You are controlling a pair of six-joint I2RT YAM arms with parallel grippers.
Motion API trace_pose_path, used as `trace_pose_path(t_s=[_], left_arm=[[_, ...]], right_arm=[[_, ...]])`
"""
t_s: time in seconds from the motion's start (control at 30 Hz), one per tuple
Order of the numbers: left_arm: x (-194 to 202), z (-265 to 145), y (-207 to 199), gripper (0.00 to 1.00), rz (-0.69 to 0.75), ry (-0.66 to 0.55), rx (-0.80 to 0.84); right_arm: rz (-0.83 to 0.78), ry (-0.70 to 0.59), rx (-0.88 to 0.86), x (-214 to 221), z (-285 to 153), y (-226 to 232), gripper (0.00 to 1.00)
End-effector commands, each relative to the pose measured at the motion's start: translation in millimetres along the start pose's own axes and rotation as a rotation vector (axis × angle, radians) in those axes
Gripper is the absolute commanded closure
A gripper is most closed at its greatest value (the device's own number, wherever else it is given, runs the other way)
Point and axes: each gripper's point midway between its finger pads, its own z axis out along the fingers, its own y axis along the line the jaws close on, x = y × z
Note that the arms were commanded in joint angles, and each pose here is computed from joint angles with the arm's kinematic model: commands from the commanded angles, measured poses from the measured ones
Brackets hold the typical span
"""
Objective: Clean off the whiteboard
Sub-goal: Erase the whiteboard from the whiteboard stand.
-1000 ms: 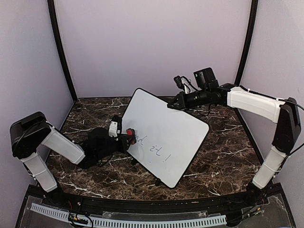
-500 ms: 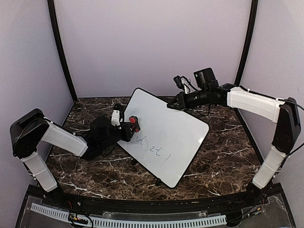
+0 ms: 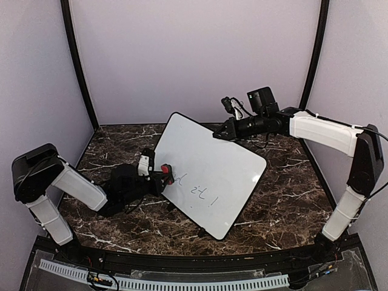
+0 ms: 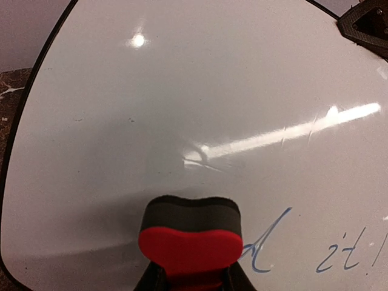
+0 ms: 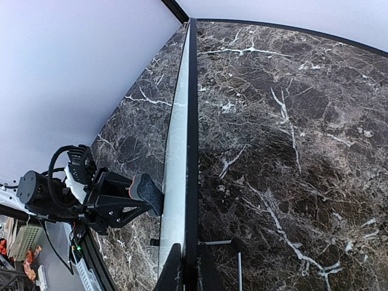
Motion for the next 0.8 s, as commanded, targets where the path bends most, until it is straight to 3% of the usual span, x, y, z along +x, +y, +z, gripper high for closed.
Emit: trace_pose_path(t_s=[0.0, 0.37, 0.77], left_arm=[[26, -1, 4, 1.0, 0.015, 0.107, -0.015], [-25, 33, -19, 1.0, 0.054, 0.028, 0.009], [36, -2, -8, 1.0, 0.041, 0.156, -0.015]], right_arm=[[-0.022, 0.185, -0.037, 60, 31, -2, 1.0], [-0.022, 0.188, -0.034, 61, 30, -2, 1.0], [-0.026, 0.18, -0.039, 56, 30, -1, 1.0]])
